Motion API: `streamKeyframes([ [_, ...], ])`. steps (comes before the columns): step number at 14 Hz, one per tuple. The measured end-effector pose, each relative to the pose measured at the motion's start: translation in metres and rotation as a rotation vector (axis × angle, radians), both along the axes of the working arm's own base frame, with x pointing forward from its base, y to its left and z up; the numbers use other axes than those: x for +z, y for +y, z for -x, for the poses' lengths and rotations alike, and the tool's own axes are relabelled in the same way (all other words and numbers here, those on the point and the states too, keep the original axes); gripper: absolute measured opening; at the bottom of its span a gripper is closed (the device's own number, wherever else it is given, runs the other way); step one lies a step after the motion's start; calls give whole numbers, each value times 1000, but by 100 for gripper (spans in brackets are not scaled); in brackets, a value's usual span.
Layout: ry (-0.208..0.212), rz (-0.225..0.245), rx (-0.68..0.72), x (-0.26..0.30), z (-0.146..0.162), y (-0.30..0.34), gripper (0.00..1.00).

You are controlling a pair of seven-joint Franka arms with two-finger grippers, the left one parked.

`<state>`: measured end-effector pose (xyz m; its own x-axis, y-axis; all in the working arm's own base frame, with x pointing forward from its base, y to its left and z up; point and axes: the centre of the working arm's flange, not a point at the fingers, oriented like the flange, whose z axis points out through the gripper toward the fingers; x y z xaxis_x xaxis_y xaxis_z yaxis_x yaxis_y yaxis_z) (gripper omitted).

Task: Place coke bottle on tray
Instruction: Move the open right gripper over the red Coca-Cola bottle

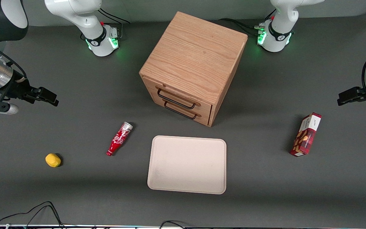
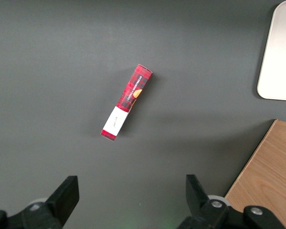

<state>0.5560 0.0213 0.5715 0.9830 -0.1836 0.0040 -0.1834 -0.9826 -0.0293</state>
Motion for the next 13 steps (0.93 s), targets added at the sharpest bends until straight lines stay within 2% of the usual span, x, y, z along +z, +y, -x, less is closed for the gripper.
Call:
streamKeyframes([
  [2,21,0,-11,-1,2,-6,100],
  [4,25,0,-14,5,2,-6,100],
  [6,46,1,-67,-2,-4,1,100],
  [10,141,13,-184,-77,-59,59,100],
  [11,153,14,-237,-104,-74,73,100],
  [13,144,8,-345,-151,-98,87,100],
])
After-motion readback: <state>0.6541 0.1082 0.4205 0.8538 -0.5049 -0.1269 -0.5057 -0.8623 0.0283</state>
